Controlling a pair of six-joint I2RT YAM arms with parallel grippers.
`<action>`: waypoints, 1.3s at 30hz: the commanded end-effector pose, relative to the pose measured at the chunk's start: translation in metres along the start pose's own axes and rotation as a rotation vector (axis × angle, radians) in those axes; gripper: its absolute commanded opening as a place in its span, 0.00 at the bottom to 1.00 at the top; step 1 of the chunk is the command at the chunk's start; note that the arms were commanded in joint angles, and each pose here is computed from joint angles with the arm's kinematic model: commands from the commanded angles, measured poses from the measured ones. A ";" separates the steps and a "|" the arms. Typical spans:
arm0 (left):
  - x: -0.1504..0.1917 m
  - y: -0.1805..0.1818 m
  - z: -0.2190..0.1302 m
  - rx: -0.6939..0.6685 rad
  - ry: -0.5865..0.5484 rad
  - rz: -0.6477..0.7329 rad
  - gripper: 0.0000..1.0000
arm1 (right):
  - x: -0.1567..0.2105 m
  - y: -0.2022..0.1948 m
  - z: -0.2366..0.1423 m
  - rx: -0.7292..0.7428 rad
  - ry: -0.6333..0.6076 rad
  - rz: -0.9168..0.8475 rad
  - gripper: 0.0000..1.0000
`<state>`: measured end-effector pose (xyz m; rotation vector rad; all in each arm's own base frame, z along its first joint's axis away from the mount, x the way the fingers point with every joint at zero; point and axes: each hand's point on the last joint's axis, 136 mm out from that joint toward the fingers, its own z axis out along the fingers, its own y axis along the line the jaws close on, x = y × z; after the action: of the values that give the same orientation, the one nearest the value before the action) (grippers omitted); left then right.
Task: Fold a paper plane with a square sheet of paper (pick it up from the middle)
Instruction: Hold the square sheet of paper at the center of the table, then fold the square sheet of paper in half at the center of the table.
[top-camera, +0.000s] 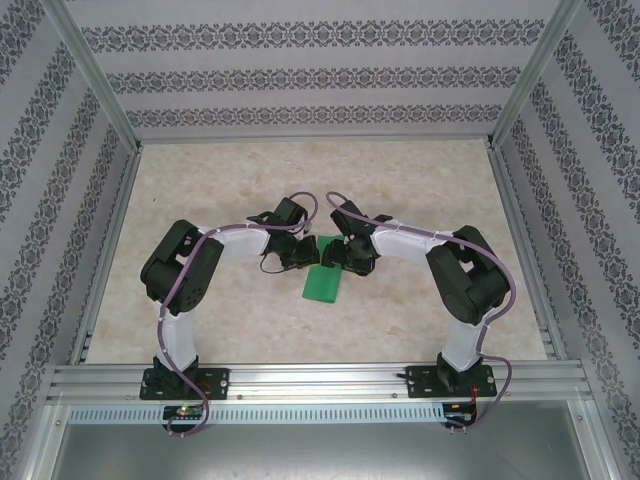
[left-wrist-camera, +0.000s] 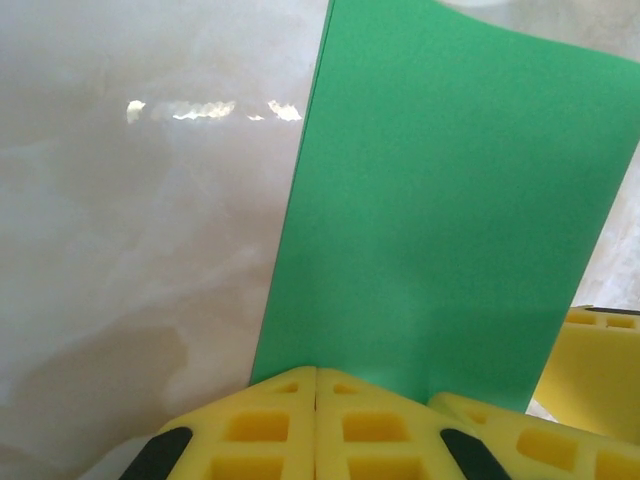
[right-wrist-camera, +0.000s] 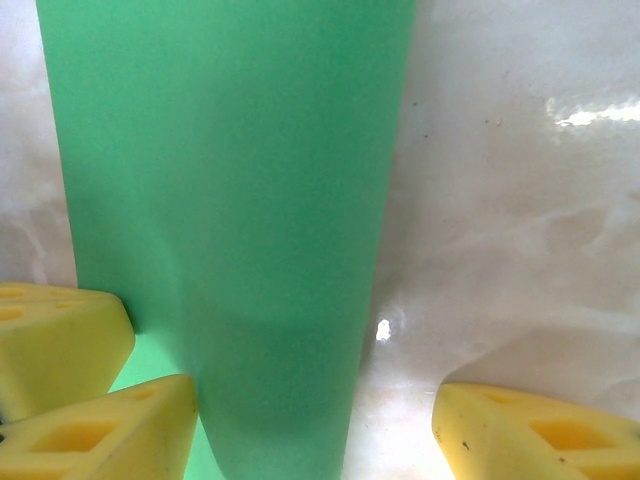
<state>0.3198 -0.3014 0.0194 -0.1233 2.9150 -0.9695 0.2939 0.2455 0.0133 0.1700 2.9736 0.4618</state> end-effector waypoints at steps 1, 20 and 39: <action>0.012 0.017 0.011 -0.079 0.036 0.011 0.07 | 0.016 -0.007 0.030 0.012 0.041 -0.025 0.69; 0.013 0.019 0.011 -0.092 0.042 0.029 0.06 | -0.013 0.060 -0.050 -0.397 -0.172 0.007 0.24; 0.015 0.024 0.016 -0.103 0.057 0.027 0.06 | 0.028 -0.006 0.026 -0.291 -0.062 0.075 0.24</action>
<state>0.3197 -0.3019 0.0187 -0.0678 2.9129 -0.9472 0.2835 0.2665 0.0146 0.2129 2.7492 0.9293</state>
